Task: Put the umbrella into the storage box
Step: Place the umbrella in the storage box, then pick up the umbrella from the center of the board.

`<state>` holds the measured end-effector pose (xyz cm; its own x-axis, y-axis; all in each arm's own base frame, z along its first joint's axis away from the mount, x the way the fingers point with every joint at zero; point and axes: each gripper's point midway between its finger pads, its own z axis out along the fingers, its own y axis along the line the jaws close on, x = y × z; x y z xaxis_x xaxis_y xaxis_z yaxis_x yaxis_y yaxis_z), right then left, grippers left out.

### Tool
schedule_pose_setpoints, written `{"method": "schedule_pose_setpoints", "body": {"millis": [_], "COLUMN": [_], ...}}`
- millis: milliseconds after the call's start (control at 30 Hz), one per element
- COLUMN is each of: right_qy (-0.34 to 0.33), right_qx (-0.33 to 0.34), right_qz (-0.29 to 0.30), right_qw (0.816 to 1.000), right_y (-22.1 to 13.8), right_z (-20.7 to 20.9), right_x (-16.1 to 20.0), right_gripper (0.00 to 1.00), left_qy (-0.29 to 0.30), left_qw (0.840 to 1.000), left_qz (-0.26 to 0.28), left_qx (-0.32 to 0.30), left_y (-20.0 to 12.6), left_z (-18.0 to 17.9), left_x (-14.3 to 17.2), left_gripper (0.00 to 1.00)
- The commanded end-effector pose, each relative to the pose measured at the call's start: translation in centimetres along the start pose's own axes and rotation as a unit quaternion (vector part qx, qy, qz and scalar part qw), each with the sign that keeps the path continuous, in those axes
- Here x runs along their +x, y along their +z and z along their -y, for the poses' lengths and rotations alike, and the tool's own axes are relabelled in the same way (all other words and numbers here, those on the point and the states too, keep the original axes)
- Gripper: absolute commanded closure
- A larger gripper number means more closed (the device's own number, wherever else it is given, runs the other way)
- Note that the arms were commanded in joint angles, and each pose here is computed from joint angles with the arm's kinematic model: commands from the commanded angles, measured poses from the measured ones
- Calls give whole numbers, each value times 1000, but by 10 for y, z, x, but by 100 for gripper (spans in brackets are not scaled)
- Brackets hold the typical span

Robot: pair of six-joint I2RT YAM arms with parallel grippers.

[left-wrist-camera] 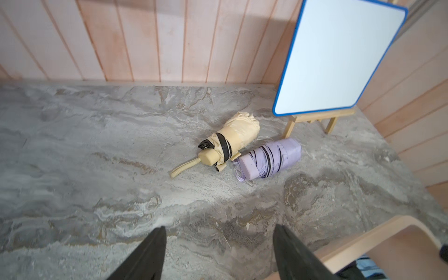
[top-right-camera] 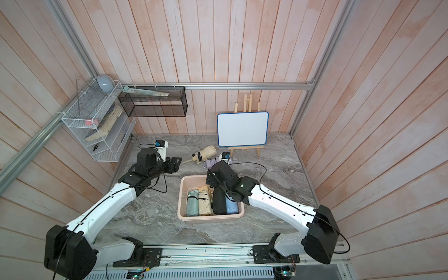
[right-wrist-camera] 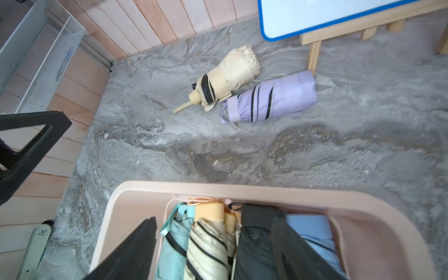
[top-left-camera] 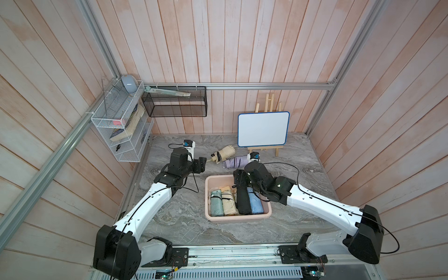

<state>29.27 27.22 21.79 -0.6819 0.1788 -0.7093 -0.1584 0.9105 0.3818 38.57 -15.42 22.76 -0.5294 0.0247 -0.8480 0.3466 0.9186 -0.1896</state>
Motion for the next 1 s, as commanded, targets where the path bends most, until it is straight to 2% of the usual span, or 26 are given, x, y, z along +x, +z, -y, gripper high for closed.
{"method": "schedule_pose_setpoints", "body": {"millis": [0, 233, 433, 967], "right_qy": [-28, -19, -8, 4], "right_qx": [-5, 11, 18, 35], "right_qz": [4, 13, 17, 2], "right_qw": [1000, 1000, 1000, 999], "right_y": [-3, 2, 6, 8], "right_z": [11, 33, 41, 59], "right_x": [-12, -27, -34, -36], "right_gripper": [20, 21, 21, 21], "left_qy": [102, 168, 215, 264], "left_qw": [993, 981, 967, 950], "left_qz": [-6, -39, -86, -146], "left_qx": [51, 93, 103, 84], "left_y": [19, 66, 115, 203], "left_z": [15, 21, 13, -11], "left_x": [-8, 3, 17, 50], "left_gripper": [25, 21, 19, 17]}}
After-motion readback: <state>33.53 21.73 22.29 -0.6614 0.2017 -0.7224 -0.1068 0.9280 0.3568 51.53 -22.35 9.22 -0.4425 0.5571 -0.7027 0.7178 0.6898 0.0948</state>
